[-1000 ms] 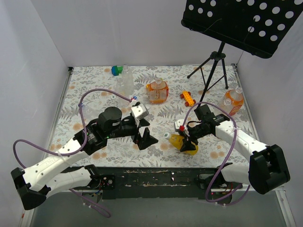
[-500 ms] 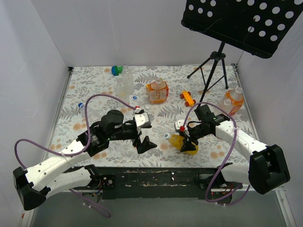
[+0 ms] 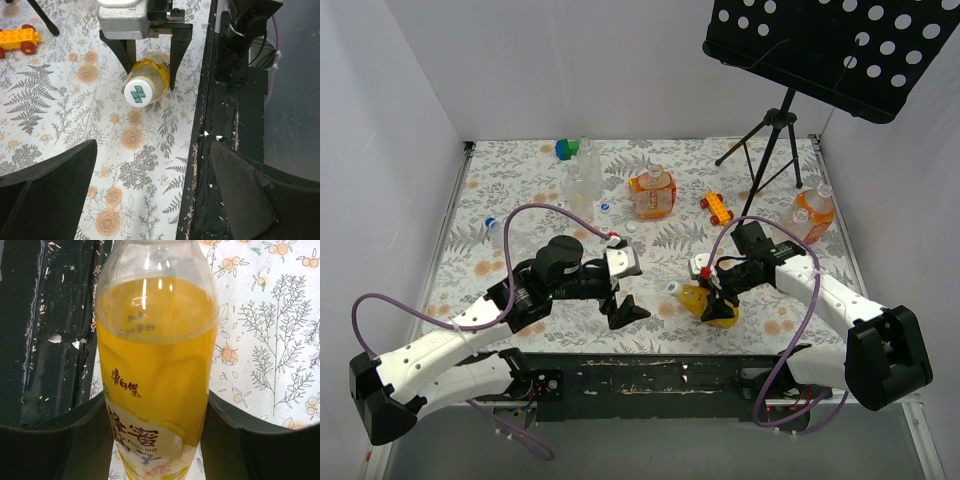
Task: Unscrew the bottle caps
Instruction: Unscrew the bottle cap from the plastic bottle.
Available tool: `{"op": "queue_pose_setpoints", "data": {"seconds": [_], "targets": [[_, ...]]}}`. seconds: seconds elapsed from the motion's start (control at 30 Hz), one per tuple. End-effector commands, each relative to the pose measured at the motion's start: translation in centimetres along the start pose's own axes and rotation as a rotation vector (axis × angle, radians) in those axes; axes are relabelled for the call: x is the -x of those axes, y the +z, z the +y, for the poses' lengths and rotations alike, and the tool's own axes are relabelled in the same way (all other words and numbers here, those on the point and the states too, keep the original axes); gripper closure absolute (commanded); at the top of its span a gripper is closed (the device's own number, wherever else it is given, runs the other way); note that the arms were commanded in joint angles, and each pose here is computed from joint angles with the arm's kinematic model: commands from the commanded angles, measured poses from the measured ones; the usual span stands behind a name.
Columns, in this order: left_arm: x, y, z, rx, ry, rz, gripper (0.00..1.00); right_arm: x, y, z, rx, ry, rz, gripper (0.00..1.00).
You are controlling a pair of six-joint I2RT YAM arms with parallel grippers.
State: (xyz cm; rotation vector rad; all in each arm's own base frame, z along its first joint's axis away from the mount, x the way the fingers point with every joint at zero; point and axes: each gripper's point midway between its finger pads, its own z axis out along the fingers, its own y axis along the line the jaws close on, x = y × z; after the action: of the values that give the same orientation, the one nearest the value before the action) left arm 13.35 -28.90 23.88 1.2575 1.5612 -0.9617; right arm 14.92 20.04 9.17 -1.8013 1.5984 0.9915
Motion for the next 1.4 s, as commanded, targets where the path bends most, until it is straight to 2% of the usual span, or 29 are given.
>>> {"op": "queue_pose_setpoints", "data": {"seconds": [0.0,0.73,1.37], "targets": [[0.3,0.0,-0.6,-0.041,0.056,-0.032,0.02,0.0,-0.1,0.0,0.011,-0.014,0.005,0.9],[0.1,0.7,-0.9,-0.075,0.066,-0.062,0.02,-0.1,0.0,0.1,0.018,-0.015,0.004,0.9],[0.0,3.8,-0.2,-0.13,0.066,-0.055,0.02,-0.2,0.1,0.1,0.021,-0.012,0.007,0.9]]}}
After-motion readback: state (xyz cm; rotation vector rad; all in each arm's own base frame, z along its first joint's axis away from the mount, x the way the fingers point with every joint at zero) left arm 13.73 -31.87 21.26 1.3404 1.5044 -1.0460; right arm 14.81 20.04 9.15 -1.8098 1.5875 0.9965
